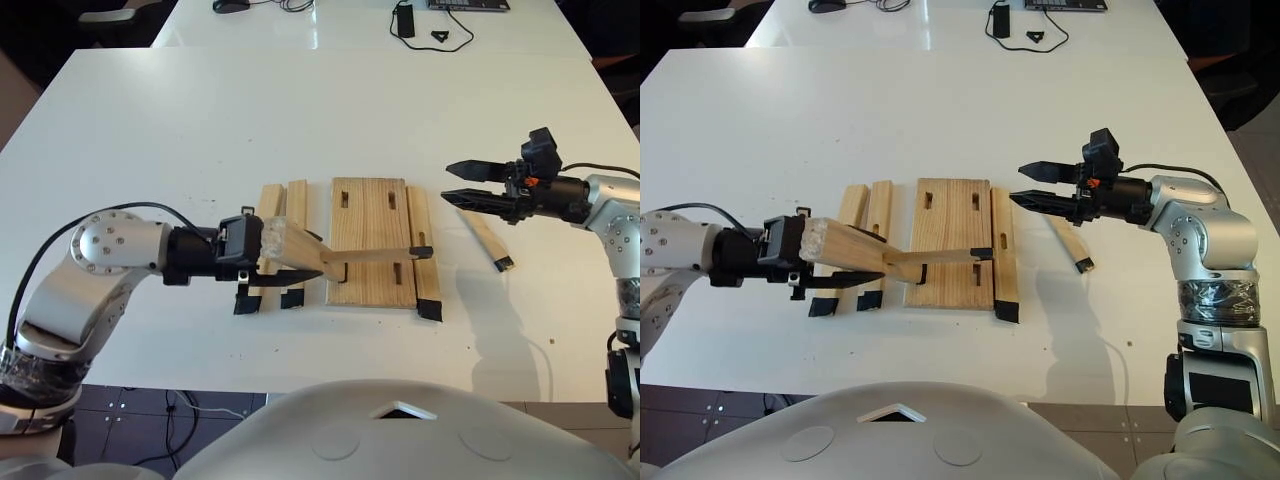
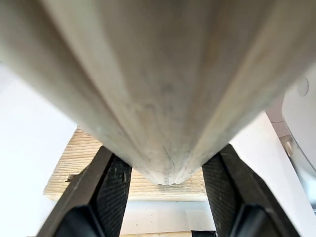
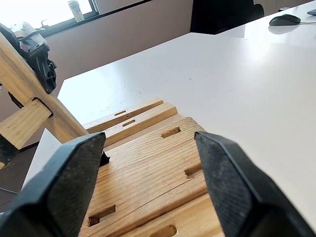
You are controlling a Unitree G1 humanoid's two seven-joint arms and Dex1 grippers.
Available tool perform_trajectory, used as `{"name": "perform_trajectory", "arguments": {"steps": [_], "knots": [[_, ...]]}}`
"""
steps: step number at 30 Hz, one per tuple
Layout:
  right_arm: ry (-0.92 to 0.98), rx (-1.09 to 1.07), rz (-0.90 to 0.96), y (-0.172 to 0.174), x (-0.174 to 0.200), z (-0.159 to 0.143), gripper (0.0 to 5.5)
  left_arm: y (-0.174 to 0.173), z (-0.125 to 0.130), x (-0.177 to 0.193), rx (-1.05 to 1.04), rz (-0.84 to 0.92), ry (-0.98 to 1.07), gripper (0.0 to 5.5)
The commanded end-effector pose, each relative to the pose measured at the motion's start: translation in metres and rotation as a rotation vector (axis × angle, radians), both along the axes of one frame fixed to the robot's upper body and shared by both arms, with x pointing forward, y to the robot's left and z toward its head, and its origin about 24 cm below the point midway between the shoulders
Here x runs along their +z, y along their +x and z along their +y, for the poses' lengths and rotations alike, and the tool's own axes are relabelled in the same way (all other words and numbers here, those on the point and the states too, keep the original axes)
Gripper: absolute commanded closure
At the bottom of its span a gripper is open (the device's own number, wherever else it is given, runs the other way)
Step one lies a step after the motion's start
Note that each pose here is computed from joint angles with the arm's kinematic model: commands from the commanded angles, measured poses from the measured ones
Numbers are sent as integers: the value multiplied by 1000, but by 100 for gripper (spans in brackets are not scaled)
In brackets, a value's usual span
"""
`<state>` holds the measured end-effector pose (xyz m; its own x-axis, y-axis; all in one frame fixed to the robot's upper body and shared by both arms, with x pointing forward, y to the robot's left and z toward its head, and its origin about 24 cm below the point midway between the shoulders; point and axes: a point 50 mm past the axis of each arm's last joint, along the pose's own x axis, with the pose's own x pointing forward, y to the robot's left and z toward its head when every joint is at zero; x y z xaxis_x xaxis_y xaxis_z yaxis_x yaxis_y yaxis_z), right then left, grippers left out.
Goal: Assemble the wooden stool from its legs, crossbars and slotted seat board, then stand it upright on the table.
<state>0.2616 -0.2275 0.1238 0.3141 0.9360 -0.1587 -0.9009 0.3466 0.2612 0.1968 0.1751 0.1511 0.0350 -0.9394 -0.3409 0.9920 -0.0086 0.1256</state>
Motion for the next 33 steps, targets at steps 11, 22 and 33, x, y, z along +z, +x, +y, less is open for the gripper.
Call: {"name": "perform_trajectory", "arguments": {"steps": [11, 22, 33], "knots": [[13, -71, 9, -14, -16, 5, 219, 0, 11, -57, -34, 258, 376, 348], [22, -103, 16, -19, -25, 15, 219, -7, 15, -71, -52, 314, 442, 348], [21, -144, -13, -14, -23, 12, 219, 15, 14, -64, 196, 280, 325, 348]]}}
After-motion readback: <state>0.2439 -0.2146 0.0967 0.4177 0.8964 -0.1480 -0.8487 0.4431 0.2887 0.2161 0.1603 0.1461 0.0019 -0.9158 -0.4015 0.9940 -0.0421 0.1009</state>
